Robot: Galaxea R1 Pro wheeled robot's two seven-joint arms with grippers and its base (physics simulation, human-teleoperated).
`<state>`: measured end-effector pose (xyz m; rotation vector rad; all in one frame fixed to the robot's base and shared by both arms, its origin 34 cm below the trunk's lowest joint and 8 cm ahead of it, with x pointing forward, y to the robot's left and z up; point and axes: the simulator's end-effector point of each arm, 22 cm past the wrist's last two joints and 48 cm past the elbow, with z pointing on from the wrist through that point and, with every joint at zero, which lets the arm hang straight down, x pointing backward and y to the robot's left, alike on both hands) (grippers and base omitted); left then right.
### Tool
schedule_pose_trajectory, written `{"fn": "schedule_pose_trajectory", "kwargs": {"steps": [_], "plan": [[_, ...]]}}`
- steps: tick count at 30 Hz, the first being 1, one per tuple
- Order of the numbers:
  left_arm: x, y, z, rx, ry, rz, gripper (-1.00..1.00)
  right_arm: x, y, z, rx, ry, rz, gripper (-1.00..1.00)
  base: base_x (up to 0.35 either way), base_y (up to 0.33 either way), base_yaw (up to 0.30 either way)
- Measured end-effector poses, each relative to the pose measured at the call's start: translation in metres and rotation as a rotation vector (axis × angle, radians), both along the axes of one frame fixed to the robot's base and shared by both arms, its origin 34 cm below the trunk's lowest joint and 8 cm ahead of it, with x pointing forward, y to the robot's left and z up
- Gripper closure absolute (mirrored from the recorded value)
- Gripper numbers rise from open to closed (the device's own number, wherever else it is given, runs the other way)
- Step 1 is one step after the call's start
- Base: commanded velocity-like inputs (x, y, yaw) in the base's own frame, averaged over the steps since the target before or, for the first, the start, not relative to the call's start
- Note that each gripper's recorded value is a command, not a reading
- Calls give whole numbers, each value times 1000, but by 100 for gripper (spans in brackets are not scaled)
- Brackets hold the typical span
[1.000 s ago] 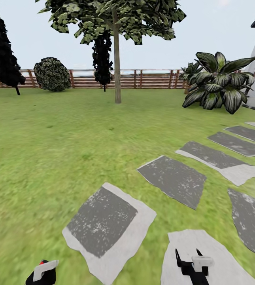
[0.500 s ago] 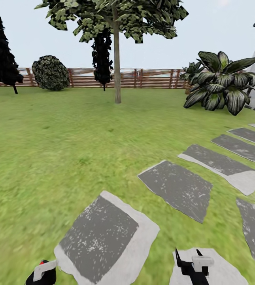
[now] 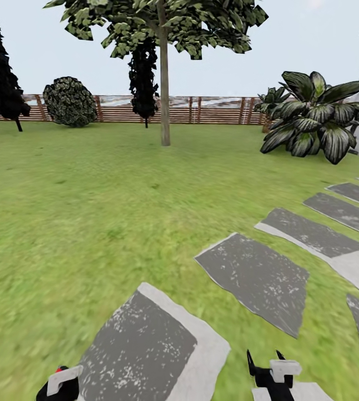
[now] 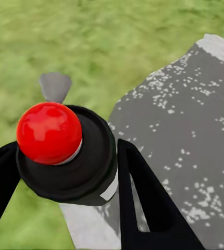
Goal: In the garden, pick up the pesticide atomizer on the floor and spray pesticide onto both trees until each tree trunk is fully covered.
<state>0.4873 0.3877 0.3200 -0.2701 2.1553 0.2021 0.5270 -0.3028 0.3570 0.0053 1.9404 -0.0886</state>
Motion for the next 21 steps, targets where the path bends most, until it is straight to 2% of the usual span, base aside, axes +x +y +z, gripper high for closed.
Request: {"fn": "schedule_pose_trajectory", "kwargs": {"steps": [21], "plan": [[0, 0, 0, 1, 0, 1, 100, 0, 0, 0, 0, 0, 1, -100, 339, 0, 0]]}}
